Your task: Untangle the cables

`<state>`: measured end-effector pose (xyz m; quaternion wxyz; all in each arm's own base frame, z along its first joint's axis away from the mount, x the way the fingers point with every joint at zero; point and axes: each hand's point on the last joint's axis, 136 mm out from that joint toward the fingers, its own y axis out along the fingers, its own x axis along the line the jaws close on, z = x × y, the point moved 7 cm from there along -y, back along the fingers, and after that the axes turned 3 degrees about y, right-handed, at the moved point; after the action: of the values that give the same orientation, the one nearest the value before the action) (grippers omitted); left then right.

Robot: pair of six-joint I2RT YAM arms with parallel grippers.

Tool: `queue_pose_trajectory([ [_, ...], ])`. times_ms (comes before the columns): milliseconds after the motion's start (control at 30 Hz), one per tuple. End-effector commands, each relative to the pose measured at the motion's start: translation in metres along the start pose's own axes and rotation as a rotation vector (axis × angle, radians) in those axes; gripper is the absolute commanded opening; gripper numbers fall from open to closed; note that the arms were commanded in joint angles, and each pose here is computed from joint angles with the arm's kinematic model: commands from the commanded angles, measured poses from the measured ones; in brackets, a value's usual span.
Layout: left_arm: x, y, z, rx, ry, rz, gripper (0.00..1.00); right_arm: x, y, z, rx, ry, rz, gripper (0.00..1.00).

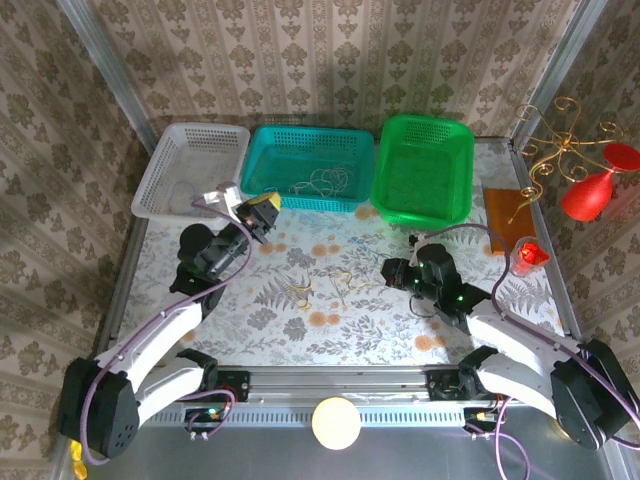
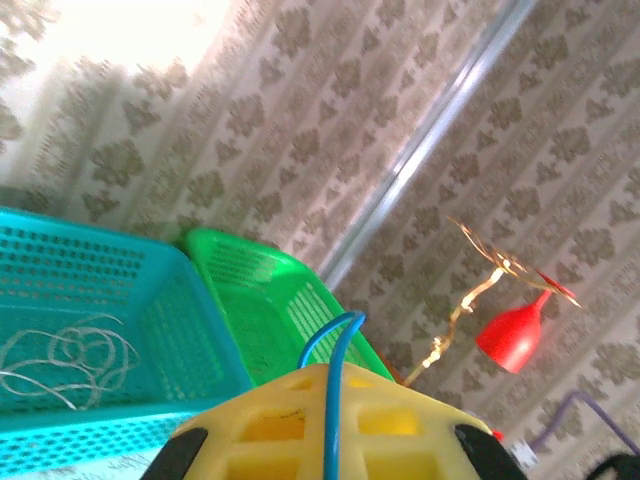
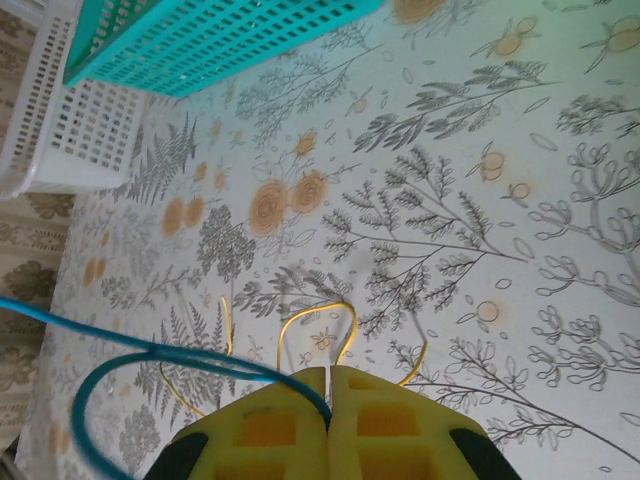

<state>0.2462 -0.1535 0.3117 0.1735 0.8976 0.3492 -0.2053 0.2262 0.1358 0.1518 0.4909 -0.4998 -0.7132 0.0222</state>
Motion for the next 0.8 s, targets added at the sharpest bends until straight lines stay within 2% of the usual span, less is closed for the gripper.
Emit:
queue_pose_trajectory([
  [0,0.000,-0.007,-0.021,-0.101,0.016,-0.068,0.00,-0.017,-0.004,-0.002,-0.058,0.042,0.089,0.00],
  [133,-0.003,-0.010,-0.034,-0.133,0.050,-0.094,0.00,-0.013,-0.003,-0.004,-0.063,0.052,0.050,0.00],
  [333,-0.015,0.000,-0.059,-0.123,0.089,-0.056,0.00,0.004,0.003,-0.007,-0.026,0.024,-0.050,0.00],
  [533,-0.019,0.006,-0.093,-0.144,0.122,-0.076,0.00,0.020,0.012,-0.012,0.008,0.007,-0.096,0.00],
  [600,-0.018,0.005,-0.109,-0.168,0.126,-0.089,0.00,0.020,0.014,-0.013,0.007,0.011,-0.085,0.07],
  [667,-0.015,0.006,-0.127,-0.182,0.132,-0.107,0.00,0.018,0.018,-0.014,0.002,0.021,-0.071,0.19],
  [767,-0.011,0.005,-0.152,-0.210,0.153,-0.138,0.00,0.018,0.022,-0.015,0.001,0.029,-0.062,0.28],
])
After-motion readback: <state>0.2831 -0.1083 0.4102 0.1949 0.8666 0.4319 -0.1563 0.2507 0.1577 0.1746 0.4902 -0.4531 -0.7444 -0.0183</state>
